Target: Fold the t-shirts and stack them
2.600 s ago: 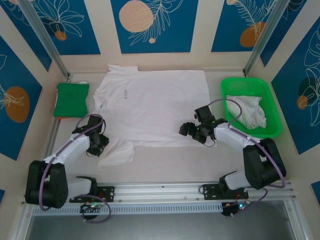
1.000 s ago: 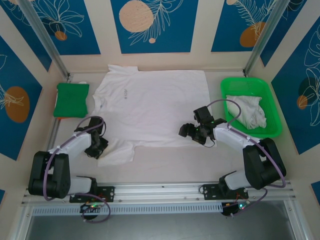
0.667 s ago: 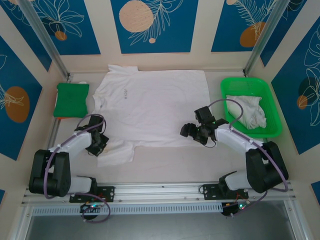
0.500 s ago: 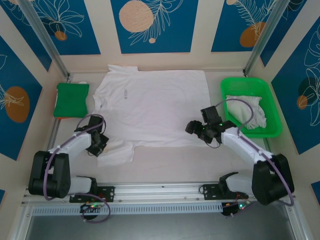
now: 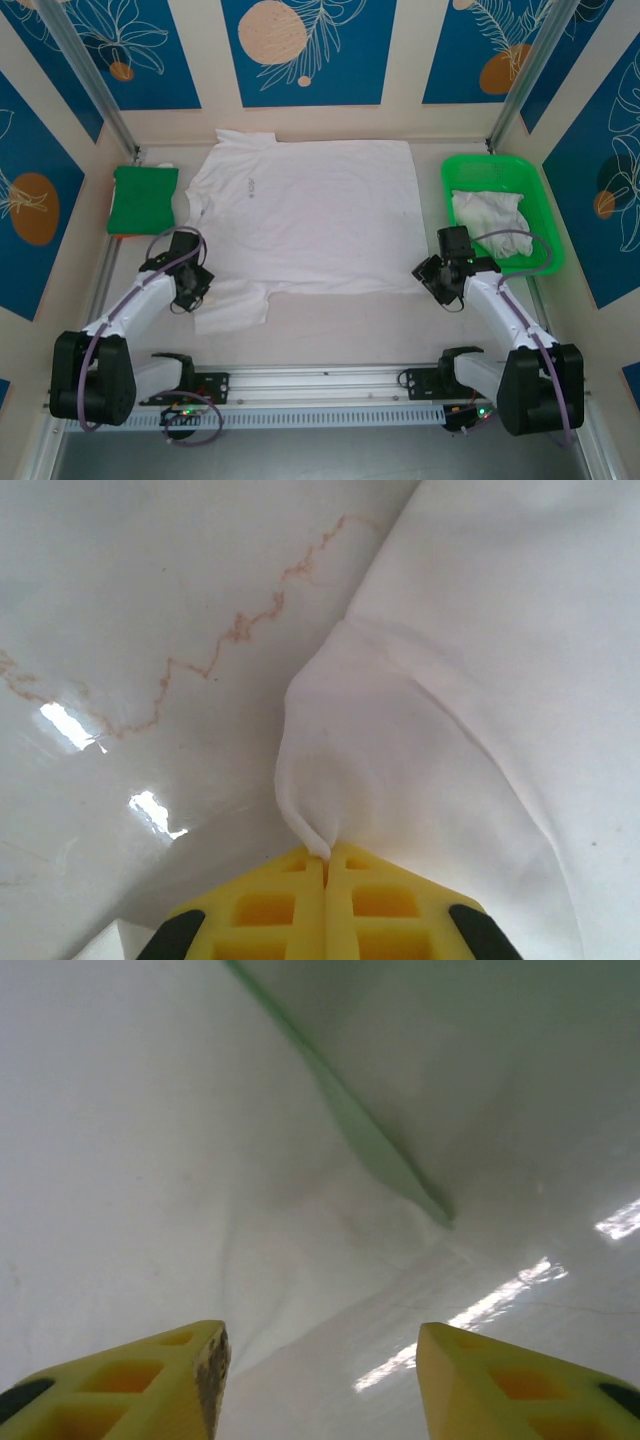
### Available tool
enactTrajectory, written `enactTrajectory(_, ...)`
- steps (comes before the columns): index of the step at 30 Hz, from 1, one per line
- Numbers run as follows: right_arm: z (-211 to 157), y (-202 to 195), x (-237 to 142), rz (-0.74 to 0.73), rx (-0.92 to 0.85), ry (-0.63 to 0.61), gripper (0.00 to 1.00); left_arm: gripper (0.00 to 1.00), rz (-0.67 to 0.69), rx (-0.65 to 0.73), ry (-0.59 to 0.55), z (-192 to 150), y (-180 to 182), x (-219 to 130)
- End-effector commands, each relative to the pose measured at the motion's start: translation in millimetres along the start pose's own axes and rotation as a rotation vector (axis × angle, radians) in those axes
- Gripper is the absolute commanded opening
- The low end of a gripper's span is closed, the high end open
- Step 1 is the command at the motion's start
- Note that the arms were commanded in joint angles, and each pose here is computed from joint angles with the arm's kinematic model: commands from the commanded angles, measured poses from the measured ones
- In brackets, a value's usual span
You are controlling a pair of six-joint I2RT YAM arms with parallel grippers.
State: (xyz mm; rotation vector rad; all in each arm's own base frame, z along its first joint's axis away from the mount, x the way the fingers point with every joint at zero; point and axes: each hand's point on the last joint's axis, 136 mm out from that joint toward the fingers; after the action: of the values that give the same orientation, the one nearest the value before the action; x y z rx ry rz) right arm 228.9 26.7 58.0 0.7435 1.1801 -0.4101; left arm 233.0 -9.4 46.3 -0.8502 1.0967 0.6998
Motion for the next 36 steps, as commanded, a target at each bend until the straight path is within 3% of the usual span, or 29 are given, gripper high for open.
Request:
enactTrajectory(1, -7.7, -16.7, 13.0, -0.048, 0.081, 0.048, 0.43, 0.0, 0.036, 0.014, -0.023, 6.4, 6.6, -5.0)
enactTrajectory(4, -4.3, -13.7, 19.2, -0.037, 0.093, 0.05, 0.37, 0.0, 0.04, 0.013, -0.019, 5.3, 7.9, -2.6)
enactTrajectory(8, 0.6, -6.9, 23.2, -0.013, 0.096, 0.045, 0.37, 0.0, 0.04, 0.014, -0.022, 5.7, 7.9, -1.5)
enactTrajectory(16, 9.7, 7.7, 27.3, 0.028, 0.098, 0.041, 0.54, 0.0, 0.032, 0.012, -0.023, 5.4, 6.8, 0.7)
enactTrajectory(19, 9.4, 5.3, 30.5, 0.005, 0.095, 0.051, 0.55, 0.0, 0.032, 0.012, -0.021, 4.9, 7.0, 2.0)
enactTrajectory(30, -5.5, -20.2, 40.8, -0.083, 0.106, 0.081, 0.31, 0.0, 0.025, 0.008, -0.021, 4.1, 6.8, 3.8)
enactTrajectory(34, -3.5, -24.7, 42.3, -0.102, 0.093, 0.065, 0.29, 0.0, 0.016, 0.01, -0.025, 5.6, 3.9, 2.5)
enactTrajectory(36, -2.5, -25.2, 44.5, -0.1, 0.082, 0.057, 0.23, 0.0, 0.015, 0.009, -0.03, 6.3, 4.2, 2.3)
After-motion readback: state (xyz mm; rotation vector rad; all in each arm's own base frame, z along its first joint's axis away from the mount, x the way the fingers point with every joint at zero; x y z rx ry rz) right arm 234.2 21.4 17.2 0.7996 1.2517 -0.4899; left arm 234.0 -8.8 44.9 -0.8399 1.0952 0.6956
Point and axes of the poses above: each hand's point on the last joint's axis, 136 mm out from that joint toward the fingers, its own x axis out along the fingers, its own y axis along the line the jaws close on, z = x × y, and after that the axes turned 4 degrees about -x, right-handed
